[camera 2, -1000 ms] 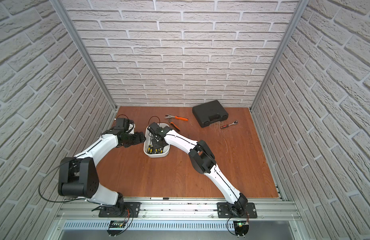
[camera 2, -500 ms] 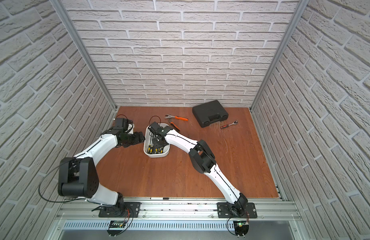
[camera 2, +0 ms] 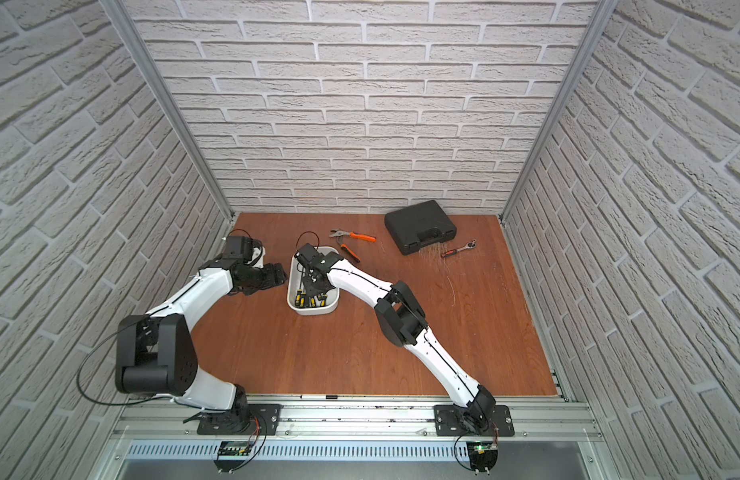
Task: Take the file tool out of the storage box
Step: Pick up the file tool from the storage box.
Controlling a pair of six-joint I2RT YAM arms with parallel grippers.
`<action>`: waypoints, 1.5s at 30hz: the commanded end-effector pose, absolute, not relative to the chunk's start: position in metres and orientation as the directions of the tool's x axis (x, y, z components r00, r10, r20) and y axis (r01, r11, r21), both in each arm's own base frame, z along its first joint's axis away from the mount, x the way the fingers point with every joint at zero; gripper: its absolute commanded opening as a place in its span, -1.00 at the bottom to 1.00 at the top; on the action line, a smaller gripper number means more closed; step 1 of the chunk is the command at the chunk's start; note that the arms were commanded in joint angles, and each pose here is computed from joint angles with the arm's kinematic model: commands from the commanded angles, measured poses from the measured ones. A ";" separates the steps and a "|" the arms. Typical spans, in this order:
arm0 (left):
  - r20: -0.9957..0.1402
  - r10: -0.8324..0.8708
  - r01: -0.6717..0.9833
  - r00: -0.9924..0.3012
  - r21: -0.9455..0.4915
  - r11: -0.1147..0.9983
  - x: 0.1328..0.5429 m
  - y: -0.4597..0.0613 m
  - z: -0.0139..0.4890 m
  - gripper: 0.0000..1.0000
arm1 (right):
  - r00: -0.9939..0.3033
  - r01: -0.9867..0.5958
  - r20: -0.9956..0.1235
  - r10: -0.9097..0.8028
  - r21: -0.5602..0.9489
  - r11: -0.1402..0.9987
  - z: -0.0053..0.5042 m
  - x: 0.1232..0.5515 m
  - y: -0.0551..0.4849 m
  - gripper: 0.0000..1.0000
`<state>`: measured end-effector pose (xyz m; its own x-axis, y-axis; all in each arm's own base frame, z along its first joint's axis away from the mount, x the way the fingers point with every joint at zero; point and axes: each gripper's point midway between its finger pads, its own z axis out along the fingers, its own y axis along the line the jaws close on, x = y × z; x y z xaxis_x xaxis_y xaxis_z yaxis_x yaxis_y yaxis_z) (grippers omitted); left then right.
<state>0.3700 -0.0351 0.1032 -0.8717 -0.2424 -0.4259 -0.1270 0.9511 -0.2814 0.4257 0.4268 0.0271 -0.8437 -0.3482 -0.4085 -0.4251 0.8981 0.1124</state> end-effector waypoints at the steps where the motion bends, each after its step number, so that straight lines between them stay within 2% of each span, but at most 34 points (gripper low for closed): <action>1: -0.438 -0.231 -0.109 -0.869 -0.286 0.952 0.367 -0.033 0.109 0.76 | -0.863 -0.407 -0.357 -0.359 0.069 0.911 0.004 0.424 0.413 -0.38; 4: -0.438 -0.226 -0.105 -0.870 -0.285 0.953 0.367 -0.032 0.110 0.76 | -0.868 -0.383 -0.370 -0.331 0.074 0.921 0.008 0.433 0.407 -0.38; 8: -0.440 -0.225 -0.104 -0.869 -0.283 0.953 0.366 -0.029 0.112 0.76 | -0.863 -0.376 -0.393 -0.316 0.083 0.923 0.017 0.442 0.407 -0.49; 16: -0.442 -0.227 -0.104 -0.868 -0.285 0.953 0.364 -0.027 0.113 0.76 | -0.868 -0.357 -0.407 -0.285 0.113 0.927 0.023 0.444 0.412 -0.91; 27: -0.455 -0.226 -0.098 -0.861 -0.287 0.953 0.365 -0.027 0.116 0.76 | -0.811 -0.350 -0.564 -0.154 0.258 0.900 0.126 0.454 0.429 -0.95; 35: -0.465 -0.234 -0.104 -0.854 -0.288 0.952 0.362 -0.026 0.122 0.76 | -0.784 -0.363 -0.605 -0.140 0.264 0.894 0.172 0.442 0.414 -0.95; 39: -0.465 -0.240 -0.106 -0.852 -0.296 0.949 0.364 -0.028 0.123 0.76 | -0.785 -0.337 -0.608 -0.119 0.258 0.905 0.186 0.437 0.391 -0.95; 45: -0.473 -0.218 -0.088 -0.854 -0.280 0.956 0.370 -0.037 0.124 0.77 | -0.785 -0.231 -0.613 -0.085 0.163 0.959 0.170 0.431 0.312 -0.95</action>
<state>0.3652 -0.0314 0.1197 -0.8591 -0.2314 -0.4565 -0.1055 0.9529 -0.2844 0.4197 0.3486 0.1647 -0.8087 -0.1277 -0.5742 -0.2952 0.9325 0.2082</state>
